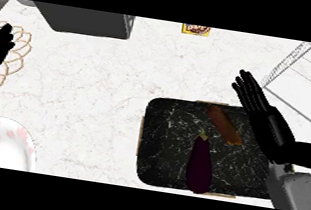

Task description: Pick the sweet potato from the tray and place it in the tiered shelf

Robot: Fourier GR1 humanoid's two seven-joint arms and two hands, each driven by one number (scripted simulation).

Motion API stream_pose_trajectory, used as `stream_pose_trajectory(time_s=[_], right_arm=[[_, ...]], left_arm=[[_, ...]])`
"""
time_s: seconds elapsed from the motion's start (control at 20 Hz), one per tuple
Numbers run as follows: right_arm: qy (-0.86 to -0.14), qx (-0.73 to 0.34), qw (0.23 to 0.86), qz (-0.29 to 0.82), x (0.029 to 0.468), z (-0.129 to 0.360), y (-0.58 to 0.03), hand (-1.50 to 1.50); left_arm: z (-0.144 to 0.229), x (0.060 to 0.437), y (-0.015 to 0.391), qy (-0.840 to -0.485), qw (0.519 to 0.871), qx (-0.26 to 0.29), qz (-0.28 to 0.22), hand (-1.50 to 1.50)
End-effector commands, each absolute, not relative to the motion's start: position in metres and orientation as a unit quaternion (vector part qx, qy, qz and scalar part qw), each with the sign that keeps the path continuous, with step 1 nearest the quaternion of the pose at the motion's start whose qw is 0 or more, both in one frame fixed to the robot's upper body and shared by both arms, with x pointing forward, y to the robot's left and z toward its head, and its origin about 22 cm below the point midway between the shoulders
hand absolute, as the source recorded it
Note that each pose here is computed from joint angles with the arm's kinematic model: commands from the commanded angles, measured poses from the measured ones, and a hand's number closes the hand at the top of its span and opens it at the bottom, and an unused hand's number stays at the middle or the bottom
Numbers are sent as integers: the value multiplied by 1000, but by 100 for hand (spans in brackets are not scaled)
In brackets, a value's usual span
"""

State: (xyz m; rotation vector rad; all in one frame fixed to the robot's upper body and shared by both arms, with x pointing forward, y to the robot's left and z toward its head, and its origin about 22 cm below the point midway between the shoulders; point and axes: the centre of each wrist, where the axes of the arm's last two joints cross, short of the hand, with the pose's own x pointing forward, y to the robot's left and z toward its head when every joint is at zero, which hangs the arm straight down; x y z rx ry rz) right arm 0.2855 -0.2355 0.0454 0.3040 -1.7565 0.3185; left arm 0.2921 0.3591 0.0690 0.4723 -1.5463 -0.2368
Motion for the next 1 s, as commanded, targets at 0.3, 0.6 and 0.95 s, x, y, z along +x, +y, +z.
stream_pose_trajectory(time_s=[0.3,0.6,0.95], right_arm=[[-740,217,636,-2,305,58,-210,-150],[-790,-309,483,216,326,106,-312,-150],[-849,-201,459,169,323,80,-332,-150]], left_arm=[[42,294,276,-715,685,82,-110,0],[30,289,245,-708,694,41,-119,0],[20,286,225,-704,699,41,-116,0]])
